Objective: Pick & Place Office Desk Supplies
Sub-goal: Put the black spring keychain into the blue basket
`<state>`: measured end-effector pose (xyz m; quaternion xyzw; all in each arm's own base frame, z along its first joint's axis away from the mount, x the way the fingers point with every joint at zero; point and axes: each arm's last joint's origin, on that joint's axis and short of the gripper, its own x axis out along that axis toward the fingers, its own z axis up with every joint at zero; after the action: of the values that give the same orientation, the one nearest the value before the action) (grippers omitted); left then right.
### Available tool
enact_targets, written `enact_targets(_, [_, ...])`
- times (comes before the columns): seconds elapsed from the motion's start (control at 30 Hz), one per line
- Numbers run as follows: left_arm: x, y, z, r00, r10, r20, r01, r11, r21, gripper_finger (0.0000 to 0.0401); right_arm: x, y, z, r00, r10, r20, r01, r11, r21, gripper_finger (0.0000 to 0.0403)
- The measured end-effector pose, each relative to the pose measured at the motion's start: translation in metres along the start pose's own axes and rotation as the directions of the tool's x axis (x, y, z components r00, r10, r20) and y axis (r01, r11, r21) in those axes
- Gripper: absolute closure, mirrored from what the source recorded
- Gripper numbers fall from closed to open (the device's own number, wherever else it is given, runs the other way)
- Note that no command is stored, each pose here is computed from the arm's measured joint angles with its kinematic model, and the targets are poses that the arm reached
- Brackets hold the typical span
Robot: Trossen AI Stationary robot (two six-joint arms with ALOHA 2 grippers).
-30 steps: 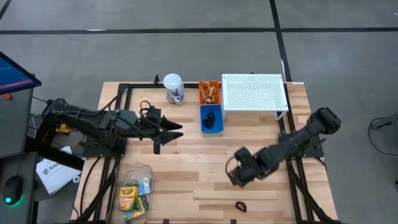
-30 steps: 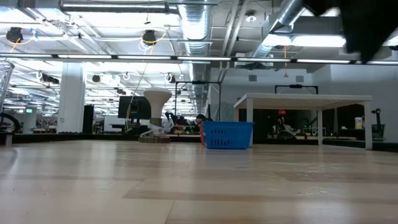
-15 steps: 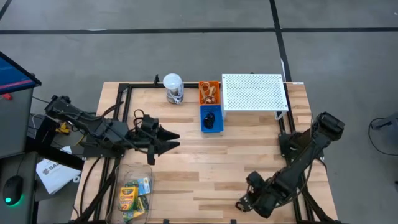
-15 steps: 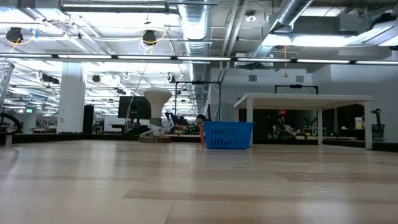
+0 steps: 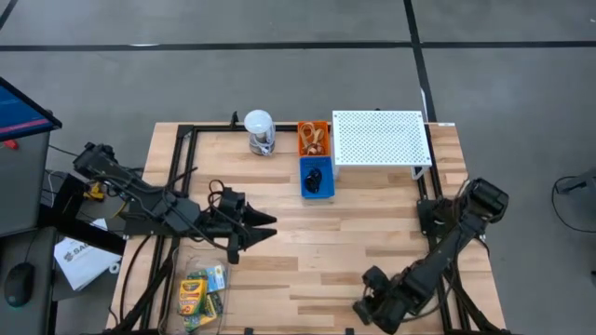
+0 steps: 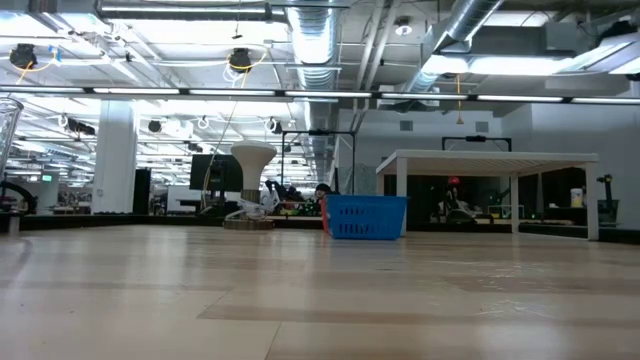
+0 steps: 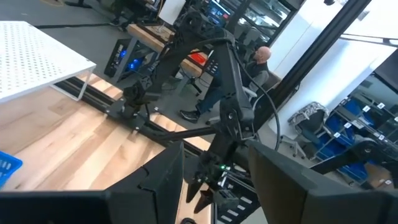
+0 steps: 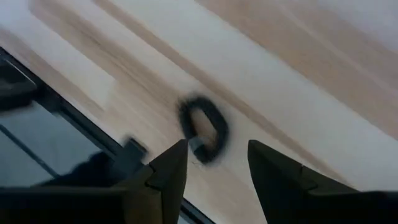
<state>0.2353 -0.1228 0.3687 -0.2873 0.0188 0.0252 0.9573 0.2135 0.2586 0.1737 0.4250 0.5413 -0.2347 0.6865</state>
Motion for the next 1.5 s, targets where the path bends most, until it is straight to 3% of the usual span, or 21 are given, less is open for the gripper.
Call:
enact_targets(0.4, [0.009, -0.005, -0.010, 1.000, -0.018, 0.004, 0.018, 0.999, -0.028, 0.0229, 0.043, 0.013, -0.011, 0.986, -0.168, 0.001, 0.167, 0.984, -0.064, 0.0239])
enact_targets(0.67, [0.007, -0.009, -0.009, 0.999, -0.042, 0.016, 0.043, 0.998, -0.044, 0.0229, 0.052, 0.016, -0.010, 0.980, -0.195, 0.037, 0.197, 0.980, -0.041, 0.0242])
enact_targets(0.77, [0.007, -0.009, -0.009, 0.999, -0.045, 0.021, 0.046, 0.998, -0.047, 0.0229, 0.052, 0.017, -0.004, 0.977, -0.208, 0.039, 0.209, 0.977, -0.031, 0.0268])
enact_targets(0.87, [0.007, -0.009, -0.009, 0.999, -0.045, 0.021, 0.046, 0.998, -0.046, 0.0229, 0.053, 0.017, -0.001, 0.975, -0.217, 0.042, 0.219, 0.974, -0.053, 0.0320])
enact_targets(1.0, [0.006, -0.010, -0.010, 0.999, -0.050, 0.017, 0.051, 0.998, -0.045, 0.0229, 0.051, 0.023, 0.000, 0.979, -0.188, 0.080, 0.195, 0.976, -0.093, 0.0388])
enact_targets(1.3, [0.006, -0.010, -0.011, 0.999, -0.046, 0.008, 0.046, 0.998, -0.034, 0.0229, 0.027, 0.050, 0.025, 0.961, -0.139, 0.238, 0.173, 0.977, -0.125, 0.0397])
enact_targets(1.5, [0.006, -0.008, -0.012, 1.000, -0.025, -0.001, 0.025, 1.000, -0.016, 0.0229, -0.010, 0.075, 0.068, 0.926, -0.063, 0.371, 0.138, 0.974, -0.181, 0.0400])
